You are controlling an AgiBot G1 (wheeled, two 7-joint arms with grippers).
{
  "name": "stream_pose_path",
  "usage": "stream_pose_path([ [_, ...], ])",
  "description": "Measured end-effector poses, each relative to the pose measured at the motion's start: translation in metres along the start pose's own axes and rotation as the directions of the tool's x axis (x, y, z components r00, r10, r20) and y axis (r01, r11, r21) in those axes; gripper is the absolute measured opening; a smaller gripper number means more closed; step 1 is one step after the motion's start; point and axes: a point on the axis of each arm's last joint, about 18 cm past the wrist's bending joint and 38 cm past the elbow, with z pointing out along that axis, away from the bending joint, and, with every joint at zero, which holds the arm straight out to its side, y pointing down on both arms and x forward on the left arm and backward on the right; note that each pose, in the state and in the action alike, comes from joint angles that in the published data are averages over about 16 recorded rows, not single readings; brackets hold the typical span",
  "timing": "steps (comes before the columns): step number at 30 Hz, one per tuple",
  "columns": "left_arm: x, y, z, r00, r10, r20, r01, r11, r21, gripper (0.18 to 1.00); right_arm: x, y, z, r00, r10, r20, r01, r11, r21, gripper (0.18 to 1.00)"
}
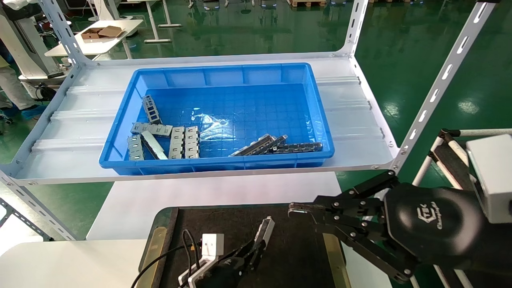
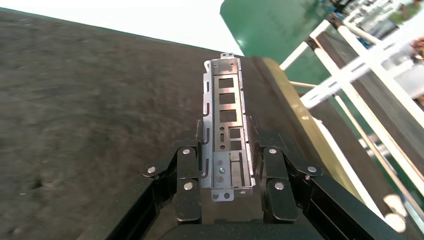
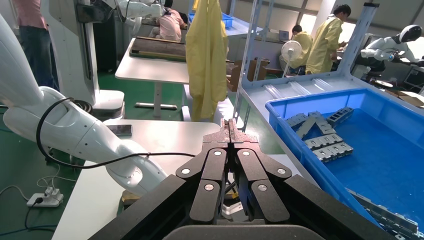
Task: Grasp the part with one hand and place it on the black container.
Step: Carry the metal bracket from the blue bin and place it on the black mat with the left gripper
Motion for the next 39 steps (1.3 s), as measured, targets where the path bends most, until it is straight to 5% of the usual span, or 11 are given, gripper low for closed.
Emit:
stream_pose_path([
  [39,0.009,0.002,0.029,0.979,-0.094,0.182,0.100,0.995,-0.022,0.360,0.000,0.000,0.000,1.000,0.000,0.000,0.000,1.000,0.000,0.191],
])
